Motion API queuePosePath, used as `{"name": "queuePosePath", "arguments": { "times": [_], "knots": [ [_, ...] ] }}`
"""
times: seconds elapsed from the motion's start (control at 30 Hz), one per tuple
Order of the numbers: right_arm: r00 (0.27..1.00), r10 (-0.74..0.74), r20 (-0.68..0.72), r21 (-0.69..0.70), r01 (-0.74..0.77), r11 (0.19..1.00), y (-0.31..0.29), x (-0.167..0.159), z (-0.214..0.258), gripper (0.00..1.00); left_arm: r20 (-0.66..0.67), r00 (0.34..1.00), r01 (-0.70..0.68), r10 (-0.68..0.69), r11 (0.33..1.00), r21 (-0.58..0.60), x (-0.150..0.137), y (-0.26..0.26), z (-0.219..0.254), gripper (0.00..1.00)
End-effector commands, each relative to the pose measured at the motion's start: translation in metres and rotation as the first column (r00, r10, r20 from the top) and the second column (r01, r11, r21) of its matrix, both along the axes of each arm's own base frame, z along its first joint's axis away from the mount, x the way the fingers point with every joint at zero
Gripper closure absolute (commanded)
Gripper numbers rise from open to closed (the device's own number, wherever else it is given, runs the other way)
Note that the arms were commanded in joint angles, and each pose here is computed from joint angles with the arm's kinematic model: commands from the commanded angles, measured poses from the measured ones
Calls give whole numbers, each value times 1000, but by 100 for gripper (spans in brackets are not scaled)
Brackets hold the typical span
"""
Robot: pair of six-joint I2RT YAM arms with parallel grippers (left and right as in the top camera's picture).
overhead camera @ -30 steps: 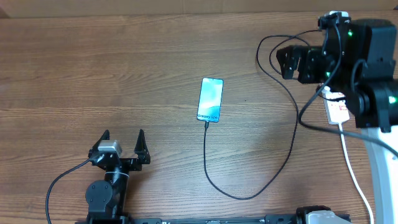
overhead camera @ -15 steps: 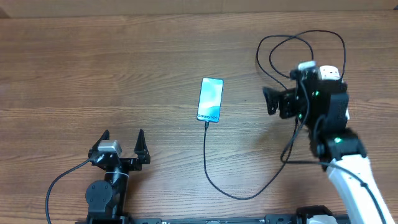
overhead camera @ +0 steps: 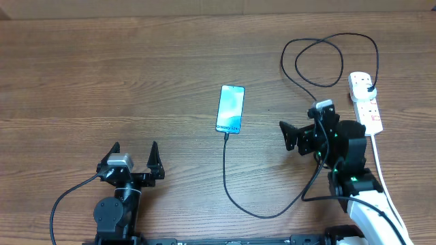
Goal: Plug charger to phone and switch on socket
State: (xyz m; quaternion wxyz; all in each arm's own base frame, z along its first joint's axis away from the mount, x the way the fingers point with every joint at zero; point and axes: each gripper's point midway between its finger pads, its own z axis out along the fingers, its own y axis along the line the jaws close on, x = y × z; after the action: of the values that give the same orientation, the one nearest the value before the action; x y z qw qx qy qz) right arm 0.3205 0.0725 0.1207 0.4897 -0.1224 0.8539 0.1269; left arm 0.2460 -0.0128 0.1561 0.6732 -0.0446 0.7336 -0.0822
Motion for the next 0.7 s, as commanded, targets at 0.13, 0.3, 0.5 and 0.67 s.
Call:
{"name": "queuePosePath", "arguments": {
  "times": [0.13,0.3,0.5,0.67],
  "knots": [
    [994,-14,107,77,6,997,2,-15,-5,0,4,1000,-10,10,1000,17,0,2,0,0],
    [985,-21,171,80,8,997,0,-29,-11,0,4,1000,-10,10,1000,17,0,2,0,0],
    [976,-65,207,68,52,996,-9,-38,-14,0,4,1000,-10,10,1000,17,0,2,0,0],
    [986,-72,153,59,63,996,-11,-50,-33,0,4,1000,-10,10,1000,17,0,2,0,0]
  ]
}}
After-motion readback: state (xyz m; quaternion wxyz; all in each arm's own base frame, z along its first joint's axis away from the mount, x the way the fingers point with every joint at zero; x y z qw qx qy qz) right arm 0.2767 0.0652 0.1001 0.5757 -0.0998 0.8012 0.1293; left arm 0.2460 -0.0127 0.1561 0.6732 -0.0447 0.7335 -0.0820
